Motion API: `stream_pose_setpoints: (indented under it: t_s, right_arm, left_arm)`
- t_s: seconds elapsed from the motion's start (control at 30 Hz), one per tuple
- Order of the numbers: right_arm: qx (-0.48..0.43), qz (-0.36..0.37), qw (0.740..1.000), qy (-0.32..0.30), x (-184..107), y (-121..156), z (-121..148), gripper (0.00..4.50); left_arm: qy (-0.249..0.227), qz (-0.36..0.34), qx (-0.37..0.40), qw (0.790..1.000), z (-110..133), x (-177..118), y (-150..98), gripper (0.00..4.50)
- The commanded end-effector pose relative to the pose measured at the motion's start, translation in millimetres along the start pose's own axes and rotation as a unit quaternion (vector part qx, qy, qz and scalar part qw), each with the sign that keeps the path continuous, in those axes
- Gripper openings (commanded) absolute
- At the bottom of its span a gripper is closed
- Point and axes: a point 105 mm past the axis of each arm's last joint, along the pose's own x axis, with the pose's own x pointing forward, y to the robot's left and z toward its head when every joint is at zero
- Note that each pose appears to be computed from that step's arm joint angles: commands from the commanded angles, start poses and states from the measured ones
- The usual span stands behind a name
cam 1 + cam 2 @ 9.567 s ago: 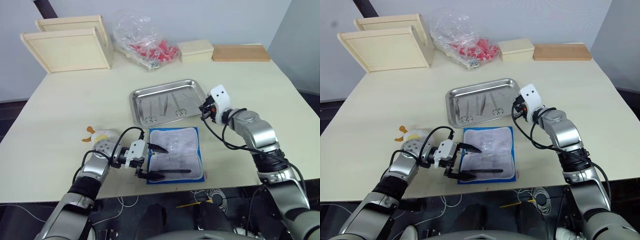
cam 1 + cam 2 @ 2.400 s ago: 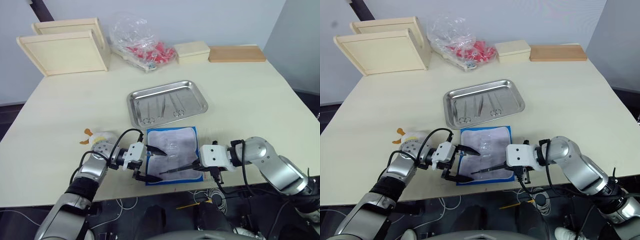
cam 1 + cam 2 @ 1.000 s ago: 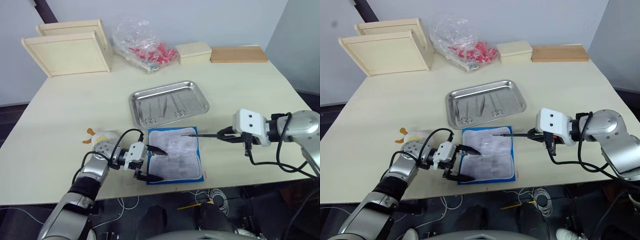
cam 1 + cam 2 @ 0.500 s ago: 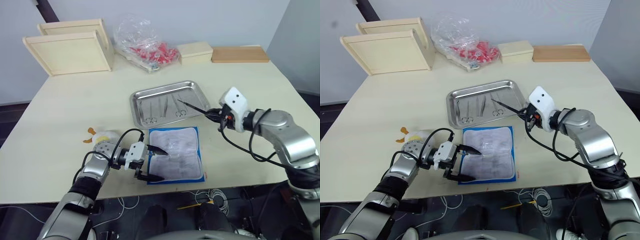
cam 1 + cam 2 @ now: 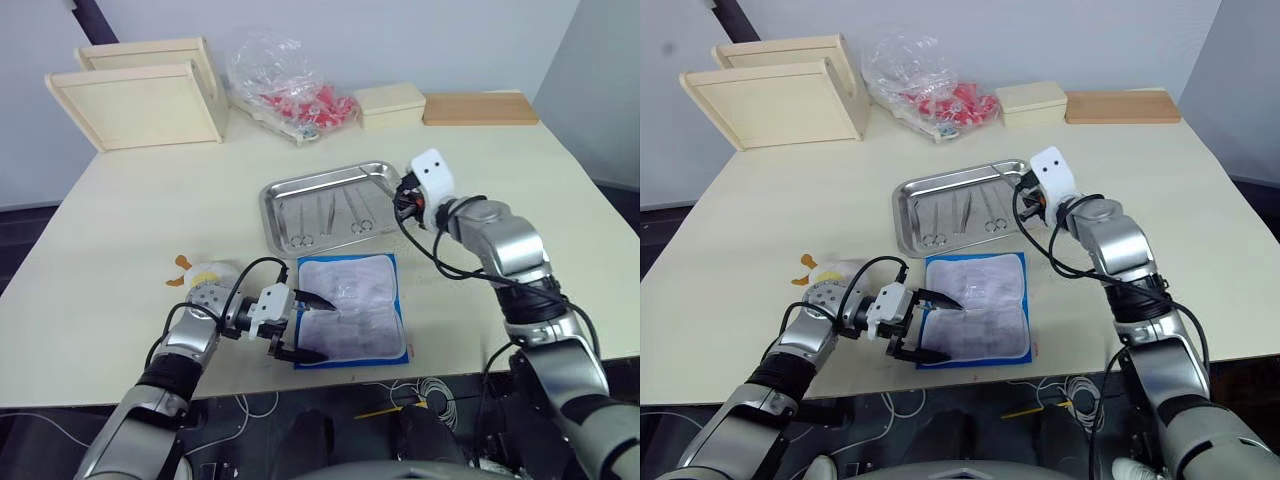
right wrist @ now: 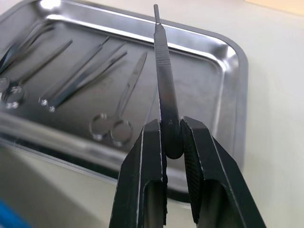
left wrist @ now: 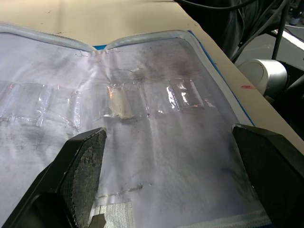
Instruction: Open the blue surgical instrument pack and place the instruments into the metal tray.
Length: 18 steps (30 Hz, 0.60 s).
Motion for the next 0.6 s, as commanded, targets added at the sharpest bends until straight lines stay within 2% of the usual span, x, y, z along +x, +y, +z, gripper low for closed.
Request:
stream_pose_setpoints:
  t_s: [0.03,0.43,0.6]
  right_arm:
    - [0.011,-0.035,0.999,-0.021,4.8,-10.8,15.8,0.08]
    - [0.120,-0.071,0.990,0.016,38.8,-1.8,1.9,0.08]
    - [0.123,-0.074,0.989,0.027,44.5,-0.4,-4.0,0.08]
  left_arm:
    - [0.059,-0.043,-0.073,0.995,-37.0,6.2,-30.2,4.50]
    - [0.057,-0.038,-0.076,0.995,-36.4,5.8,-31.9,4.50]
    - [0.058,-0.037,-0.076,0.995,-36.5,6.4,-32.2,4.50]
